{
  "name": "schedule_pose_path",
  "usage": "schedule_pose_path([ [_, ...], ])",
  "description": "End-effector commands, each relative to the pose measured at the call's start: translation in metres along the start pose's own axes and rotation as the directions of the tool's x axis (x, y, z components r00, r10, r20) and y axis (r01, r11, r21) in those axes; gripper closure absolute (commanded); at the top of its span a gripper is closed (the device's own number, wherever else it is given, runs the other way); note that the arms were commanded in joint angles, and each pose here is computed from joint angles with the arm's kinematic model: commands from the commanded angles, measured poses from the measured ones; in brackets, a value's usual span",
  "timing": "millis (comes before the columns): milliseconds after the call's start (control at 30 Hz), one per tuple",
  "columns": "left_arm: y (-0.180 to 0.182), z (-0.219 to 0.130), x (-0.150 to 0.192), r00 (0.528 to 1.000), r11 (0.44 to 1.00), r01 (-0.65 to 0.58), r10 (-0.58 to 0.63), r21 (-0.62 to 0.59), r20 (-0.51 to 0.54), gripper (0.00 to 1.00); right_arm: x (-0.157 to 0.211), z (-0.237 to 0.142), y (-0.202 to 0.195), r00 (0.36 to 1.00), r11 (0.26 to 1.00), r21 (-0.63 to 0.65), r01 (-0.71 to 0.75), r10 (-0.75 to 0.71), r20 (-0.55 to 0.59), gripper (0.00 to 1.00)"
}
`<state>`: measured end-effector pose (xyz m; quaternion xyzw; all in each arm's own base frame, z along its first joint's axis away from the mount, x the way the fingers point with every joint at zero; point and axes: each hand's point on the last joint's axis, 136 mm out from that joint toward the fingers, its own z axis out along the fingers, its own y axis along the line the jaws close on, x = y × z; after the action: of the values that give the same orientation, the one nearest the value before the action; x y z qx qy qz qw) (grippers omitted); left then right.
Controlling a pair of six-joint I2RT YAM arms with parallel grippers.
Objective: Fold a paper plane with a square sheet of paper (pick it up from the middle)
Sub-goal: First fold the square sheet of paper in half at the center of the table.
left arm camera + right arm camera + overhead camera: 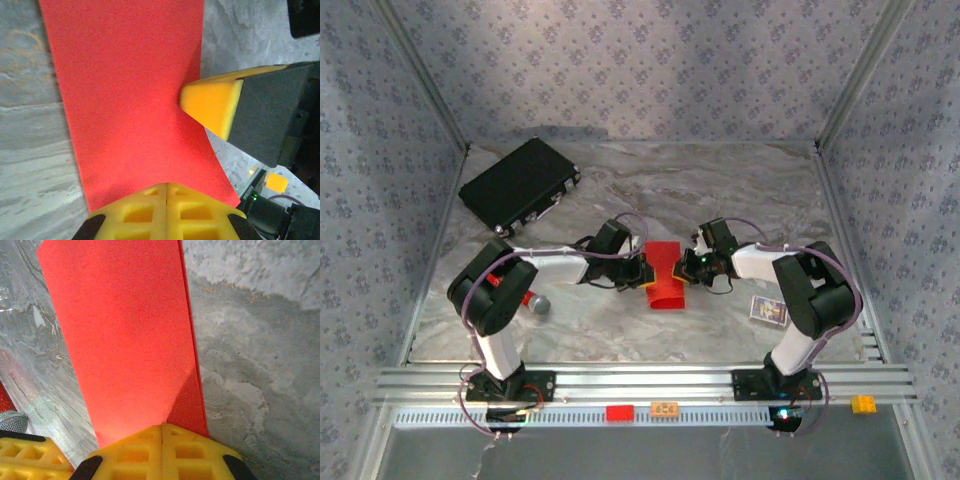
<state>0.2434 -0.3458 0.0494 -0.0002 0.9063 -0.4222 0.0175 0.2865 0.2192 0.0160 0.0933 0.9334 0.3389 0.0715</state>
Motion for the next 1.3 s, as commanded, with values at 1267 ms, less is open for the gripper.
schedule_pose_path([
  [1267,-0.007,0.003,0.026,1.000,0.998,-0.019,0.019,0.056,0.006,0.98,0.037,0.005,-0.068,0.990,0.963,0.247,-0.106,0.126,-0.067,1.00],
])
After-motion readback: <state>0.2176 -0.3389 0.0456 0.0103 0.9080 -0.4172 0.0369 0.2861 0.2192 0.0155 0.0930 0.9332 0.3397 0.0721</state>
